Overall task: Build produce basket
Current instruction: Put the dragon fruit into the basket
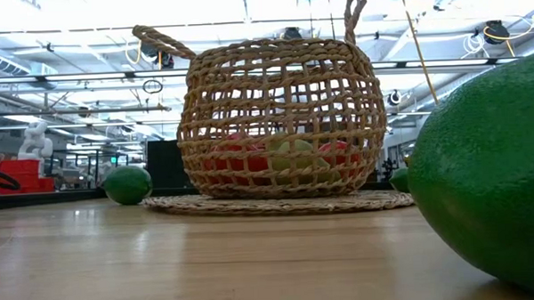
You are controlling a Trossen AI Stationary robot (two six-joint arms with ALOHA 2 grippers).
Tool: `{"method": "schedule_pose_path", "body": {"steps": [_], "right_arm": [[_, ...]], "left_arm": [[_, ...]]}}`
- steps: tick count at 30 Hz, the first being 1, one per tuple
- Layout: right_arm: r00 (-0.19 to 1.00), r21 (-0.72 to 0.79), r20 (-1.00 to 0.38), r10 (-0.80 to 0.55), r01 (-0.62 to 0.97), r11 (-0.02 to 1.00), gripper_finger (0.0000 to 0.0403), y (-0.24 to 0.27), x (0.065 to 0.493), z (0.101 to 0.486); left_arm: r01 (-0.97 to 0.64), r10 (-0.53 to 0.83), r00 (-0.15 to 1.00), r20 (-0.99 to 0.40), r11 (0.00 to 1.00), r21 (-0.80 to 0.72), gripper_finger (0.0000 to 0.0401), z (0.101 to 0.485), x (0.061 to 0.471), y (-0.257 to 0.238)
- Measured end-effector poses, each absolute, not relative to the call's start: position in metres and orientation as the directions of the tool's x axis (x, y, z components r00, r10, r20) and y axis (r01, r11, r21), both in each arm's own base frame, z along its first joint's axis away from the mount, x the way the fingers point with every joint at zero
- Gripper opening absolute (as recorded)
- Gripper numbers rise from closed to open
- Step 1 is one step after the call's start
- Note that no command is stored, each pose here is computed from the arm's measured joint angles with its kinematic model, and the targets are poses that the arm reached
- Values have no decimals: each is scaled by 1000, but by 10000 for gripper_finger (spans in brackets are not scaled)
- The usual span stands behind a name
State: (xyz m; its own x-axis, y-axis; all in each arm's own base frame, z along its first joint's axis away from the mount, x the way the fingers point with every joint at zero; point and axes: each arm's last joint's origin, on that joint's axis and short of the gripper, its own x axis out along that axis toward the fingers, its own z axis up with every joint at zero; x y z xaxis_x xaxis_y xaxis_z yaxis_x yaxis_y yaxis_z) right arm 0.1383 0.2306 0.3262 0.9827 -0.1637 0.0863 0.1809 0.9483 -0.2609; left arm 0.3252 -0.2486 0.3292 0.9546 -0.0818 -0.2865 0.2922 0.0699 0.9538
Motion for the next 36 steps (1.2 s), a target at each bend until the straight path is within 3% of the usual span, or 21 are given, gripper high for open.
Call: {"method": "schedule_pose_path", "body": {"steps": [17,30,36], "right_arm": [[983,-261,86,-164,181,948,220,231,138,326],[983,-261,86,-164,181,948,220,231,138,326],[983,-261,86,-163,181,948,220,231,138,326]], "left_arm": [[289,-53,957,-286,68,955,85,329,333,-238],[290,-53,957,-286,255,922,85,329,333,-239],[279,-42,957,-286,400,873,85,329,335,-235]]}}
